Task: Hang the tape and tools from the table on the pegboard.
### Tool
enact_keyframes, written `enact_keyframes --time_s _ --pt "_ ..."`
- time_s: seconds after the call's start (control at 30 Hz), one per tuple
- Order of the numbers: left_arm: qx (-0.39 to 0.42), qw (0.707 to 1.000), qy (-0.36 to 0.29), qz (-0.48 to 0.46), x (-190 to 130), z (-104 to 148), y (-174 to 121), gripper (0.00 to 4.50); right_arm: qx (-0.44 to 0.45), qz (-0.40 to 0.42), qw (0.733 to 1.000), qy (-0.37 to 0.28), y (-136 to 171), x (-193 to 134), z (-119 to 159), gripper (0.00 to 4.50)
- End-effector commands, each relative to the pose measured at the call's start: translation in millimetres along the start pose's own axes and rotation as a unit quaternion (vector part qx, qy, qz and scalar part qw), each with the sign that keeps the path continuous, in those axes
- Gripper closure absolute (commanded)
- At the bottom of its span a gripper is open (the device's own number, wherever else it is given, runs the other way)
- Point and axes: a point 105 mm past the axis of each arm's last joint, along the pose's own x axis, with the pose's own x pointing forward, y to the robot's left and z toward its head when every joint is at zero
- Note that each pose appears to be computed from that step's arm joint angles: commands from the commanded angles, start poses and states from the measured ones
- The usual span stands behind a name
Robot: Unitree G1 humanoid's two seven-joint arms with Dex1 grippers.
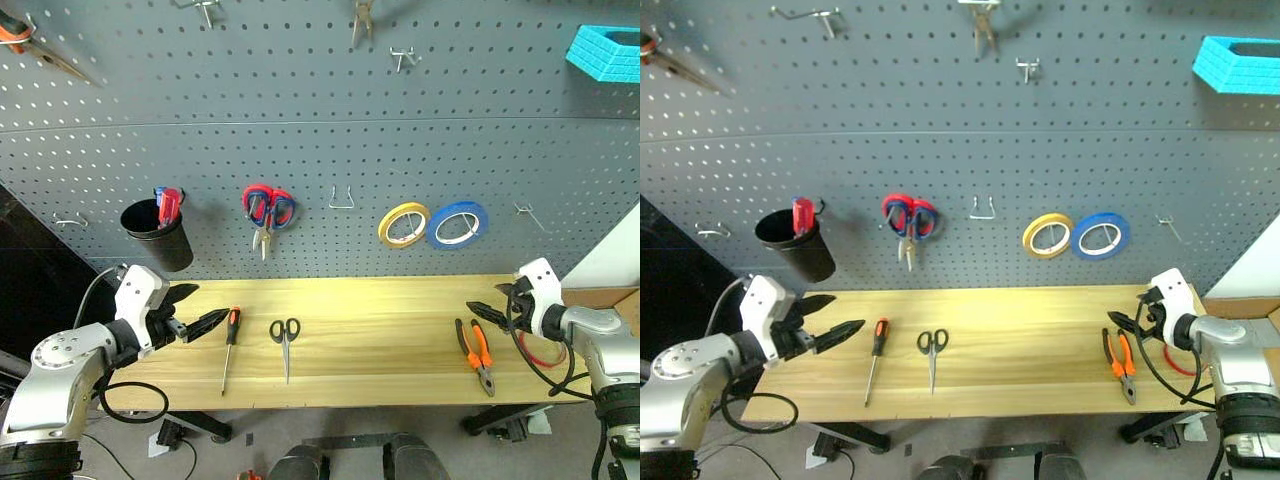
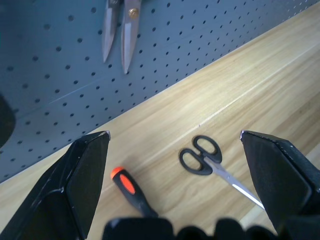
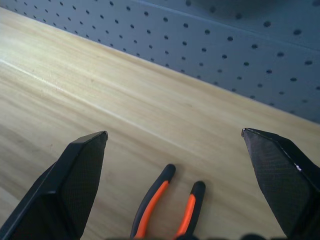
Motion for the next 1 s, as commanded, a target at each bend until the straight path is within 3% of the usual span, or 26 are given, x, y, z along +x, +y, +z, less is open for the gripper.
enact_keyframes --time_s 0.03,0.13,0.27,0.37,0.53,0.67,0.77,1.0 --pt "-0.002 0.999 -0.026 0.022 0 11 7 0.02 -0.012 -0.007 1.000 -0.015 -5 -9 14 0.00" --pt "-0.017 0.999 -0.047 0.006 3 18 2 0.02 -0.008 -0.019 1.000 -0.003 -8 -11 11 0.00" --pt "-0.004 0.999 -0.018 -0.051 15 8 -24 0.02 0.006 -0.046 0.999 0.019 -14 -14 6 0.00" --pt "-0.015 0.994 -0.029 -0.107 41 7 -52 0.02 0.015 -0.099 0.991 0.089 -27 -15 -18 0.00" --pt "-0.006 0.978 -0.038 -0.204 76 14 -104 0.02 0.052 -0.160 0.979 0.111 -43 -19 -28 0.00" --pt "0.046 0.963 -0.027 -0.266 106 12 -145 0.02 0.079 -0.217 0.964 0.135 -60 -21 -34 0.00" --pt "0.053 0.956 -0.041 -0.286 129 22 -166 0.02 0.108 -0.234 0.957 0.134 -64 -21 -35 0.00" --pt "0.077 0.928 -0.087 -0.355 147 55 -223 0.02 0.175 -0.260 0.943 0.115 -64 -21 -45 0.00"
